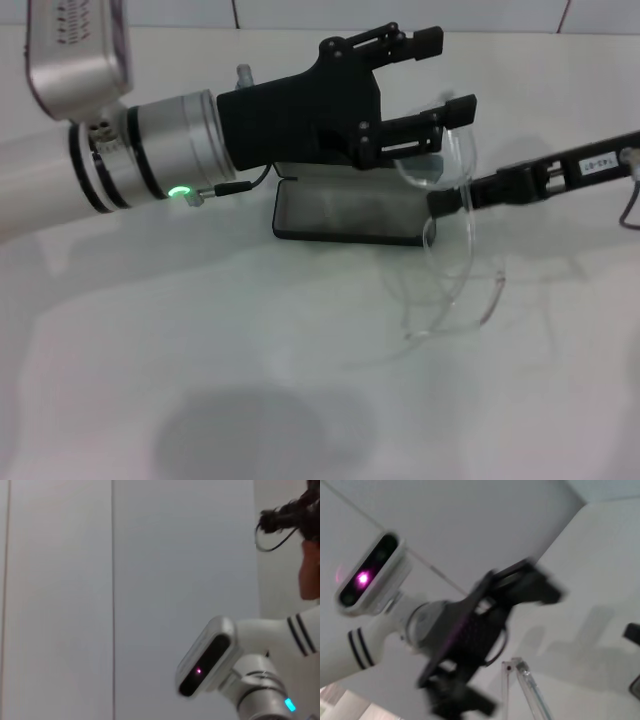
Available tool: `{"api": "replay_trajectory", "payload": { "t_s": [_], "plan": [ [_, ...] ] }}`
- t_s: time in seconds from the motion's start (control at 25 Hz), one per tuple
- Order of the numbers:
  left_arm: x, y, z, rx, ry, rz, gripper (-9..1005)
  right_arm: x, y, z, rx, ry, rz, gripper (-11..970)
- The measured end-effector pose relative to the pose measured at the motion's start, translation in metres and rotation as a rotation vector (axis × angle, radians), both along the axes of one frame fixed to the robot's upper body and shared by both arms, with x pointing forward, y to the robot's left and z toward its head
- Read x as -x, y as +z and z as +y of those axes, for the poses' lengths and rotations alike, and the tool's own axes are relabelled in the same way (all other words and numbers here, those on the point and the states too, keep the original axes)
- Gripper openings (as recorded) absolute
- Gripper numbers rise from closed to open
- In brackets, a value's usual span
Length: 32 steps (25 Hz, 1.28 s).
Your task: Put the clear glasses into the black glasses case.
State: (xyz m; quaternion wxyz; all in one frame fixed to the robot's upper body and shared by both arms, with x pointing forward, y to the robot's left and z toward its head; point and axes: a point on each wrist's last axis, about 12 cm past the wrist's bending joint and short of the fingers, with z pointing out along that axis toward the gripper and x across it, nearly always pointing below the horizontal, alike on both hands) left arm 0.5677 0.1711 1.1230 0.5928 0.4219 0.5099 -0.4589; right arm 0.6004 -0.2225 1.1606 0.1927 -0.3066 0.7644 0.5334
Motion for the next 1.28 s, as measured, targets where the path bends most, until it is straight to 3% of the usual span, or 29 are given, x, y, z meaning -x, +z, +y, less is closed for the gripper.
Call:
{"api": "replay_trajectory", "payload": {
  "t_s": [0.16, 0.32, 0.48, 0.6, 0.76, 0.96, 1.28],
  "plan": [
    [0.008, 0.006, 0.006, 0.056, -0.055, -0.016, 739, -0.002, 0.000, -0.029, -0.052, -0.155, -0.078, 117],
    [0.013, 0.002, 0.018, 0.059, -0.031, 0.000, 739, 0.006, 0.013, -0.061, -0.175, -0.248, -0.198, 117],
    [0.012, -0.010, 0.024, -0.001, 0.027, 0.043, 739, 0.018, 0.031, -0.084, -0.331, -0.301, -0.334, 117],
    [0.009, -0.018, 0.018, -0.081, 0.020, 0.079, 739, 0.020, 0.041, -0.091, -0.415, -0.344, -0.423, 117],
    [0.008, -0.017, -0.001, -0.145, -0.073, 0.081, 739, 0.013, 0.043, -0.076, -0.464, -0.361, -0.513, 117],
    [0.011, -0.005, -0.027, -0.160, -0.239, 0.066, 739, -0.003, 0.037, -0.042, -0.407, -0.360, -0.568, 117],
    [0.011, 0.006, -0.028, -0.108, -0.269, 0.048, 739, -0.013, 0.017, -0.006, -0.216, -0.248, -0.528, 121]
  ]
}}
